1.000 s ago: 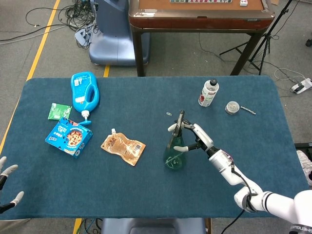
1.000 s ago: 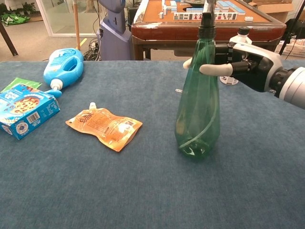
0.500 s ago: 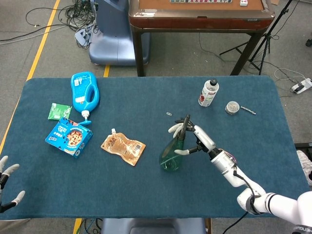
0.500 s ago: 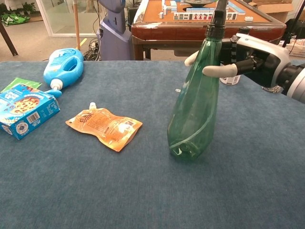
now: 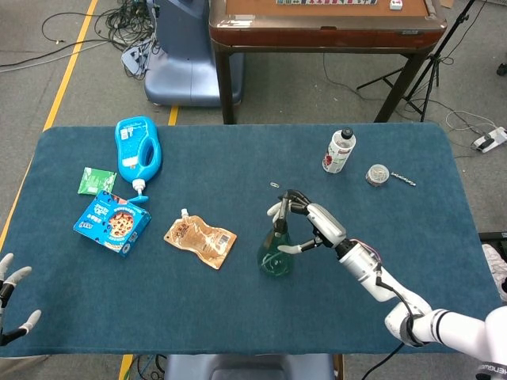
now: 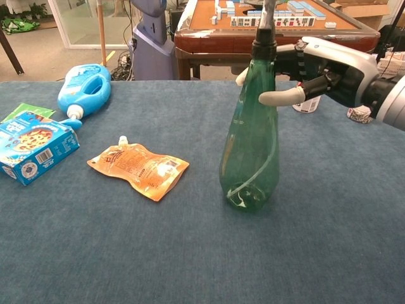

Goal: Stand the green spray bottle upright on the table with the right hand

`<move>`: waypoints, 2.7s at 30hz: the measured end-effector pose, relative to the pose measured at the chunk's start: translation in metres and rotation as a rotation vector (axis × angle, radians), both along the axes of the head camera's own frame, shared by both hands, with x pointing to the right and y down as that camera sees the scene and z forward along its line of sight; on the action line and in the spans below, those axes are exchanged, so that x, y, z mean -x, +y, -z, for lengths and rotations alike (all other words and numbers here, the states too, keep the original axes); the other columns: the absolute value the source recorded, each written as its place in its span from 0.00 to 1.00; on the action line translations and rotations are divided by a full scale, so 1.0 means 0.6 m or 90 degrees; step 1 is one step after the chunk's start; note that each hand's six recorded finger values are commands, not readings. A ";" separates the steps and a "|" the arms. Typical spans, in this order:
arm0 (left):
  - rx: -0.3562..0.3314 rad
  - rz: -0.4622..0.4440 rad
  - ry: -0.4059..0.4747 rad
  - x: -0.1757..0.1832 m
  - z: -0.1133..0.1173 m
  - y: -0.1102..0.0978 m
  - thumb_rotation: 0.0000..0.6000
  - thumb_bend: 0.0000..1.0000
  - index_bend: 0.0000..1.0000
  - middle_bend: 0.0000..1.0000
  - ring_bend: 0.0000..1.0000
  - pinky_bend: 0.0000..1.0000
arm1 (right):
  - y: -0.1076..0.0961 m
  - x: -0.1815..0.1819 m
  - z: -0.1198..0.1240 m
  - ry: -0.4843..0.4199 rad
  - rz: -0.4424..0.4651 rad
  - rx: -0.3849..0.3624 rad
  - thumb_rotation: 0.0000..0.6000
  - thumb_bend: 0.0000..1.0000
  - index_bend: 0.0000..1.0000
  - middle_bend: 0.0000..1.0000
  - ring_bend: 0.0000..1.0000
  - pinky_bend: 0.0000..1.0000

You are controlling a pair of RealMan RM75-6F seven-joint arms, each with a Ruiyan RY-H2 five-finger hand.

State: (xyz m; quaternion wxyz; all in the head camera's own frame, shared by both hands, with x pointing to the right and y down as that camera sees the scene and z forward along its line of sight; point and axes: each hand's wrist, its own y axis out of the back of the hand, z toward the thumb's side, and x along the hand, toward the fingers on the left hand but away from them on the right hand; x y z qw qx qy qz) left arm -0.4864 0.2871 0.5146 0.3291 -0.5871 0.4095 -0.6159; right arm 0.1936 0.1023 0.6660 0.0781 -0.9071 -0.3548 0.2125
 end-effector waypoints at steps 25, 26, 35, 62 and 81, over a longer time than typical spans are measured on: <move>0.003 -0.004 0.001 -0.004 -0.004 -0.001 1.00 0.26 0.19 0.01 0.04 0.04 | 0.010 -0.013 -0.003 0.057 0.027 0.022 0.76 0.00 0.00 0.03 0.00 0.00; 0.003 -0.004 0.001 -0.004 -0.004 -0.001 1.00 0.26 0.19 0.01 0.04 0.04 | 0.011 -0.013 -0.004 0.058 0.028 0.024 0.76 0.00 0.00 0.03 0.00 0.00; 0.003 -0.004 0.001 -0.004 -0.004 -0.001 1.00 0.26 0.19 0.01 0.04 0.04 | 0.013 -0.021 -0.009 0.073 0.027 0.035 0.76 0.00 0.00 0.03 0.00 0.00; -0.012 -0.011 0.011 -0.008 -0.005 -0.015 1.00 0.26 0.19 0.01 0.04 0.04 | 0.052 -0.198 0.106 0.310 -0.037 -0.078 1.00 0.25 0.01 0.19 0.02 0.00; -0.022 -0.021 0.026 -0.023 -0.011 -0.028 1.00 0.26 0.19 0.01 0.04 0.04 | 0.170 -0.352 0.208 0.546 -0.160 -0.175 1.00 0.24 0.03 0.20 0.03 0.00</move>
